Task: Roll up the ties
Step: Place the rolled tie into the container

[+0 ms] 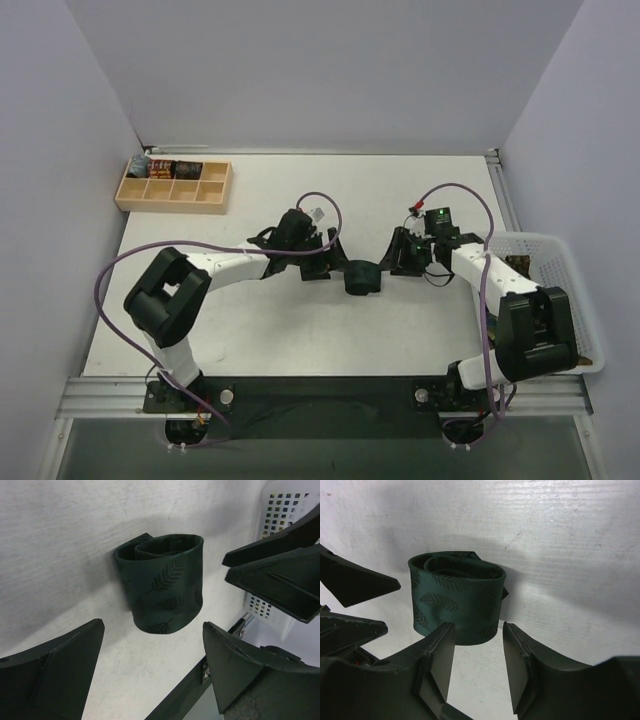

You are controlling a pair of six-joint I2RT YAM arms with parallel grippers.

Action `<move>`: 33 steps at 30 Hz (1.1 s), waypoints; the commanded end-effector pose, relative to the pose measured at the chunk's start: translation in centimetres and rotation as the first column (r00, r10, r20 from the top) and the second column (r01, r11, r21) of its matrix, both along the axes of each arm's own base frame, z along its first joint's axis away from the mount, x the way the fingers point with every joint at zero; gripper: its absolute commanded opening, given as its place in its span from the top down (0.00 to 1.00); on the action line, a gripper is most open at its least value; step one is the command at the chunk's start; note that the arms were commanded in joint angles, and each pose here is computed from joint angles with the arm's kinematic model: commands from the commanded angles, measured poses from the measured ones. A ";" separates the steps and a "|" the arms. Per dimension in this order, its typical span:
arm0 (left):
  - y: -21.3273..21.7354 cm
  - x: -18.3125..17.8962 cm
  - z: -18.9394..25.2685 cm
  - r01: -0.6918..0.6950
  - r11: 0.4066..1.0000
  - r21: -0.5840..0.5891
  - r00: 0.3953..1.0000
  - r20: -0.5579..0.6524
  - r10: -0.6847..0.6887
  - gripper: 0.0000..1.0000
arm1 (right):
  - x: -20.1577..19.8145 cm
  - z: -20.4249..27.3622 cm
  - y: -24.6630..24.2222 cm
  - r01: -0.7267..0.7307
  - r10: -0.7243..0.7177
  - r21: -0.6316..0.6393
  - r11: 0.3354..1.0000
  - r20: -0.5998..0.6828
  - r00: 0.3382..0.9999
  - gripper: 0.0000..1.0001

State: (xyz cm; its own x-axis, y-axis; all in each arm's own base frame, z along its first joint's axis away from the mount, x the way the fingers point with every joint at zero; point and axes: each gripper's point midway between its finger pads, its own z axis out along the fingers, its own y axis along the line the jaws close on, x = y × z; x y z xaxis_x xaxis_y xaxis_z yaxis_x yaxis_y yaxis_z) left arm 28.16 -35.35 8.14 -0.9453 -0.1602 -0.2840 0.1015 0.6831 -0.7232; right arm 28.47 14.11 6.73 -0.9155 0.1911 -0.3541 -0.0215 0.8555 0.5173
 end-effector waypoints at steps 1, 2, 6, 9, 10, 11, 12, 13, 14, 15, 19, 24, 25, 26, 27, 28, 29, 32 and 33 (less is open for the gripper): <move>-2.8 1.4 2.8 0.027 0.995 -0.101 0.998 0.062 -0.020 0.09 | 0.5 -0.5 0.7 0.022 -0.021 0.066 0.998 -0.012 1.000 0.57; -3.0 1.4 2.6 0.032 0.994 -0.100 0.998 0.058 -0.026 0.11 | 0.5 -0.7 0.8 0.023 -0.021 0.075 0.997 -0.015 1.000 0.57; -4.0 1.0 1.8 0.049 0.993 -0.105 0.998 0.037 -0.046 0.12 | 0.2 -1.9 1.0 0.030 -0.026 0.093 0.995 -0.047 0.999 0.58; -4.5 0.7 1.1 0.063 0.992 -0.105 0.998 0.020 -0.061 0.13 | 0.1 -2.5 1.2 0.030 -0.024 0.106 0.994 -0.059 0.998 0.61; -4.6 0.6 0.7 0.069 0.992 -0.103 0.998 0.013 -0.068 0.13 | -0.2 -2.7 1.3 0.032 -0.024 0.109 0.994 -0.074 0.997 0.62; -4.7 0.7 0.5 0.066 0.993 -0.101 0.998 0.010 -0.066 0.14 | 0.5 -2.6 1.5 0.031 -0.026 0.120 0.992 -0.045 0.999 0.64; -4.8 0.5 0.3 0.070 0.993 -0.098 0.998 0.005 -0.070 0.14 | 0.5 -2.6 1.5 0.029 -0.024 0.123 0.992 -0.042 0.999 0.65; -4.8 0.4 -0.1 0.073 0.993 -0.095 0.997 -0.004 -0.074 0.14 | 0.4 -2.8 1.6 0.027 -0.021 0.131 0.991 -0.050 0.999 0.66; -4.9 0.3 -0.3 0.076 0.993 -0.093 0.997 -0.009 -0.077 0.14 | 0.5 -2.8 1.8 0.026 -0.019 0.141 0.990 -0.047 0.999 0.67; -4.9 0.3 -0.6 0.076 0.993 -0.092 0.997 -0.014 -0.077 0.14 | 0.5 -2.9 1.9 0.025 -0.018 0.145 0.989 -0.049 0.999 0.67; -5.3 0.4 -1.1 0.072 0.991 -0.110 0.997 -0.024 -0.075 0.16 | 0.6 -3.1 2.3 0.024 -0.014 0.171 0.985 -0.057 0.998 0.68; -5.6 1.1 -1.2 0.053 0.991 -0.121 0.999 -0.001 -0.053 0.18 | 0.6 -3.2 2.7 0.011 0.002 0.193 0.981 -0.069 0.998 0.69; -5.6 1.3 -1.1 0.047 0.991 -0.126 0.999 0.010 -0.046 0.18 | 0.6 -3.3 2.7 0.010 0.004 0.194 0.981 -0.070 0.998 0.69; -5.5 1.4 -1.1 0.039 0.991 -0.126 0.999 0.013 -0.038 0.18 | 0.6 -3.3 2.7 0.012 0.002 0.195 0.981 -0.074 0.997 0.69; -5.3 1.4 -1.4 0.027 0.993 -0.118 1.000 0.013 -0.025 0.18 | 0.6 -3.3 2.8 0.011 0.004 0.197 0.980 -0.072 0.997 0.69; -5.3 1.5 -1.3 0.016 0.993 -0.120 1.000 0.010 -0.015 0.18 | 0.7 -3.2 2.8 0.008 0.006 0.198 0.980 -0.070 0.998 0.69; -5.2 1.5 -1.5 0.006 0.993 -0.115 1.000 0.004 -0.005 0.18 | 0.7 -3.2 2.8 0.011 0.003 0.199 0.980 -0.069 0.998 0.69; -5.0 1.4 -1.8 -0.032 0.992 -0.122 0.999 -0.015 0.031 0.18 | 0.8 -3.0 2.8 0.014 -0.002 0.199 0.980 -0.064 0.998 0.70; -5.0 1.4 -1.8 -0.040 0.992 -0.123 0.999 -0.019 0.038 0.18 | 0.9 -3.0 2.7 0.017 -0.005 0.198 0.980 -0.063 0.998 0.70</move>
State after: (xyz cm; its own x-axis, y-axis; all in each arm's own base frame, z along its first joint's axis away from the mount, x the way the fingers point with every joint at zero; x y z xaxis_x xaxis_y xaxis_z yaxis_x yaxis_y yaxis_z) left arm 28.61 -39.41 4.84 -0.9611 -0.1783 -0.2108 0.0515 0.6344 -0.7713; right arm 29.22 16.65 3.33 -0.9326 0.2609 -0.2493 0.0304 0.7453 0.6661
